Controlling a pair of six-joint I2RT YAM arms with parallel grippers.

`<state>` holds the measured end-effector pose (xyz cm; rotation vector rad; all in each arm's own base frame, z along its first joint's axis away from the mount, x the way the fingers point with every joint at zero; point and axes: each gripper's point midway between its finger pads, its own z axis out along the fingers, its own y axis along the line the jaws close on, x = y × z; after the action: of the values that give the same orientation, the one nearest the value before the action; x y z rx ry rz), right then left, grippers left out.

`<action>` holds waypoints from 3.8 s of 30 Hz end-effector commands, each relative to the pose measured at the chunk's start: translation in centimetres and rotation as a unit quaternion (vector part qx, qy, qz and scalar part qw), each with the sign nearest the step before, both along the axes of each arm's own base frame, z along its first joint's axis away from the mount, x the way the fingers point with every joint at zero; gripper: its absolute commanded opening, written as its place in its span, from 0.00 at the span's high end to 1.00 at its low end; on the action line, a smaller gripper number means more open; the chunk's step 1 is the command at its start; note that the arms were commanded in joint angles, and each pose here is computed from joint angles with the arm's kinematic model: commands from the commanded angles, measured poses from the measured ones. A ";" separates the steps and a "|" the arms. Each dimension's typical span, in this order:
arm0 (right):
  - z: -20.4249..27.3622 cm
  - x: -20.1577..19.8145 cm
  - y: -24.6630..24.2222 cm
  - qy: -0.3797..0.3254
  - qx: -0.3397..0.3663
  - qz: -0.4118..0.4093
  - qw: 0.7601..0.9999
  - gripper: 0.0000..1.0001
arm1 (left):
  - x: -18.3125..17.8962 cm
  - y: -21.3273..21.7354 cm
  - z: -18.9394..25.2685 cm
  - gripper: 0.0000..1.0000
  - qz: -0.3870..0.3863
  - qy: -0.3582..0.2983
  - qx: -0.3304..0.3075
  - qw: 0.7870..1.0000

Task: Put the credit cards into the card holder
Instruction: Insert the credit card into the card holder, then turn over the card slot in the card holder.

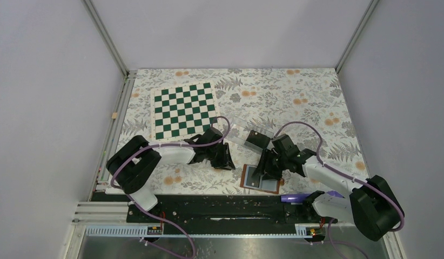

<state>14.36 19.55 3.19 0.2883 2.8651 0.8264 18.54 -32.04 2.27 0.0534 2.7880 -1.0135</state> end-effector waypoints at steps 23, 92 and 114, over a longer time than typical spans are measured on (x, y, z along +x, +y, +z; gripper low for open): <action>-1.7 -0.9 -1.1 0.027 -0.041 0.008 0.999 0.53 | -2.5 -6.3 0.5 0.70 -0.109 0.000 -0.073 0.991; -2.2 -0.8 -0.5 0.046 -0.044 0.032 0.997 1.00 | -3.3 -10.3 5.8 0.82 -0.170 -0.026 -0.140 0.975; 3.1 1.4 -0.7 -0.048 -0.037 0.028 0.998 0.62 | 0.7 4.7 2.9 1.00 -0.010 -0.091 0.251 0.964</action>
<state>15.36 19.04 5.74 0.1807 2.8273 0.7620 17.56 -32.04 5.12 0.2849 2.8134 -0.6266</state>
